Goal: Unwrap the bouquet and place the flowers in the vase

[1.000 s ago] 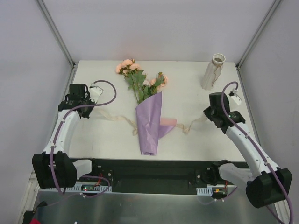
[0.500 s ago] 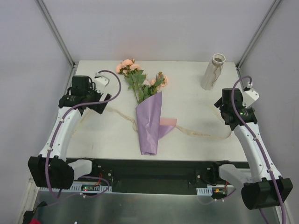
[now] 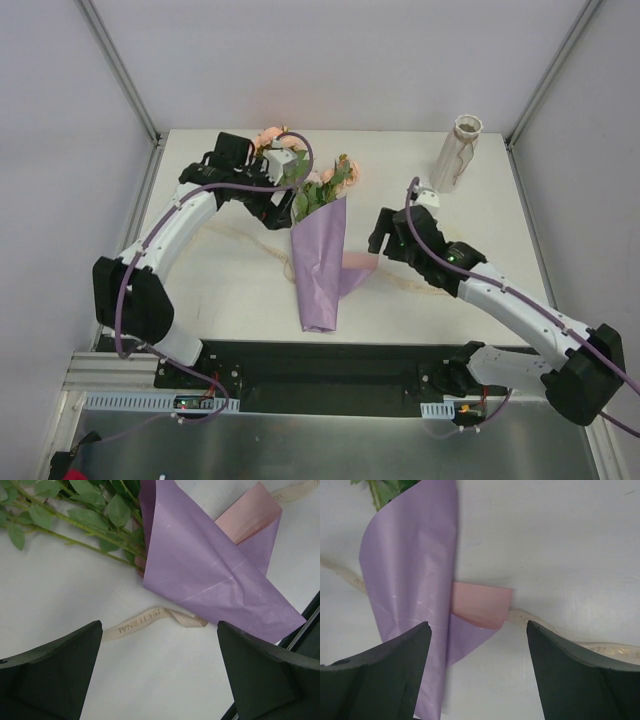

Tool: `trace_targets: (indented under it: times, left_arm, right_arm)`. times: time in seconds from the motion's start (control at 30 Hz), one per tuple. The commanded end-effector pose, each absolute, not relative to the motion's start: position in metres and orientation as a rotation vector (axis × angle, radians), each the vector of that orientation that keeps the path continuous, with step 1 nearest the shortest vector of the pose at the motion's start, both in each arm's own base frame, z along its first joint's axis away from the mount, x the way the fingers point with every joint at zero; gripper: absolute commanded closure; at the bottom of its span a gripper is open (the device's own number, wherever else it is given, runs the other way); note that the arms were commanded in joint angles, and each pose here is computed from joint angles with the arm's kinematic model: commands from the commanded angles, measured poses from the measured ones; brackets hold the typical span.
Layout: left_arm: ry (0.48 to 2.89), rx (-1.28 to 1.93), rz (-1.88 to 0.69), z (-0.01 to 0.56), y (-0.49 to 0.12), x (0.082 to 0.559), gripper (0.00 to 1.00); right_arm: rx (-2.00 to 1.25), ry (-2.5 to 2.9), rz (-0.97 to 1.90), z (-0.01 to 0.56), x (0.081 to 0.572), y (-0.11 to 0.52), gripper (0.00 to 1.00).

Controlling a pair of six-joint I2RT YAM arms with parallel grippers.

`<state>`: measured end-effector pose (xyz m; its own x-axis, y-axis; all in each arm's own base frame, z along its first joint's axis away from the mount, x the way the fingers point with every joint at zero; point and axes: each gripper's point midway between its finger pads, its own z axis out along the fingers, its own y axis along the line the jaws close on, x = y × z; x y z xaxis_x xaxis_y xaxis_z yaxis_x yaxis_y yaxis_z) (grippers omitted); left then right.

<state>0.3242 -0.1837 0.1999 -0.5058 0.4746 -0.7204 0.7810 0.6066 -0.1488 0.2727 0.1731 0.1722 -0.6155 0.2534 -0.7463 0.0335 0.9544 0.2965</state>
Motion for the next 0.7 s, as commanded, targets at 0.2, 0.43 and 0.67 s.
trace_targets:
  times: [0.2,0.43,0.67]
  left_arm:
    - [2.18,0.979,-0.76,0.194,-0.207,0.329,0.01]
    - [2.212,0.867,-0.701,0.203,-0.186,0.333,0.01]
    - [2.334,0.626,-0.566,0.196,-0.126,0.318,0.01]
  right_arm:
    - [-0.409,2.251,0.619,0.155,0.234,0.307,0.23]
    - [-1.123,2.157,0.3,0.152,0.169,0.334,0.14]
    - [-1.438,2.091,0.162,0.128,0.123,0.336,0.09]
